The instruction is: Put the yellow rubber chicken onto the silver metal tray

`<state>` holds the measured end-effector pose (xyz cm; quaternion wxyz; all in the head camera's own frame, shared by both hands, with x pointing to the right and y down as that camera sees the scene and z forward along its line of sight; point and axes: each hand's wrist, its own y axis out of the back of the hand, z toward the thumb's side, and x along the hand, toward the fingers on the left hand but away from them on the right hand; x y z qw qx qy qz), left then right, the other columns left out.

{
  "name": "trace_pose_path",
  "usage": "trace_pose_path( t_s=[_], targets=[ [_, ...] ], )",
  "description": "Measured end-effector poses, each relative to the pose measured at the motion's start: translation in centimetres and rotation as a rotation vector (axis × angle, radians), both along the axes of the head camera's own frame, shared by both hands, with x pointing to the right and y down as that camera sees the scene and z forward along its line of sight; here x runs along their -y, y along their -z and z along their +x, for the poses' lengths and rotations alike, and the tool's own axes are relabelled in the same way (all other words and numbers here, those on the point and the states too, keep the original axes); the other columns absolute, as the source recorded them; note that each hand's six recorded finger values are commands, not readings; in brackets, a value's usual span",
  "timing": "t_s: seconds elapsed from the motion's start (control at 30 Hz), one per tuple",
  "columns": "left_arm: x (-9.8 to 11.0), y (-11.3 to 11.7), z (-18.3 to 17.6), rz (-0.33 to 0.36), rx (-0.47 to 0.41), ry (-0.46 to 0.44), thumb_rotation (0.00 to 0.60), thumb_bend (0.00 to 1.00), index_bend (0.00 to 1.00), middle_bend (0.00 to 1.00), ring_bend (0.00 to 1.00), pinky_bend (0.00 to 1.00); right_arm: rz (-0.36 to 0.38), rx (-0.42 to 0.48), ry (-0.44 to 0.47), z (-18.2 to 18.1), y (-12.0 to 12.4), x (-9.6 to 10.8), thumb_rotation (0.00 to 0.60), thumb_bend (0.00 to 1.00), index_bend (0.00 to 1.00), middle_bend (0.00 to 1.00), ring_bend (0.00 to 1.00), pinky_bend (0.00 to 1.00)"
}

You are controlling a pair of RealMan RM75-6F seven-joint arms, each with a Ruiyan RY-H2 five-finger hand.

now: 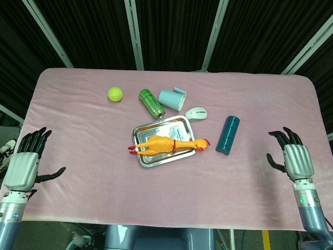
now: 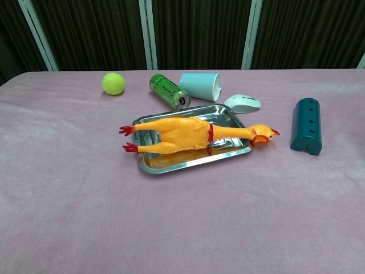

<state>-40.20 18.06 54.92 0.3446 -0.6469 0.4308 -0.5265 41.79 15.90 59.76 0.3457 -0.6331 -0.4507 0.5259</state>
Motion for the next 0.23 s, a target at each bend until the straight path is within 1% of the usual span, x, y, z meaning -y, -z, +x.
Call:
trace_pose_path(
  t_s=[0.17,0.23],
  targets=[
    [-2.4,0.5,-0.5,-0.014,0.009,-0.015,0.6,0.13,0.02,0.0,0.0,0.0,0.004,0.0,-0.027,0.3,1.5,-2.9,0.6,0.39,0.22,0.24,0.08,0.12],
    [-3.1,0.8,-0.6,-0.015,0.007,-0.018,0.6,0.13,0.02,0.0,0.0,0.0,0.006,-0.002,-0.034,0.3,2.0,-3.7,0.6,0.39,0.22,0.24,0.08,0.12]
  ],
)
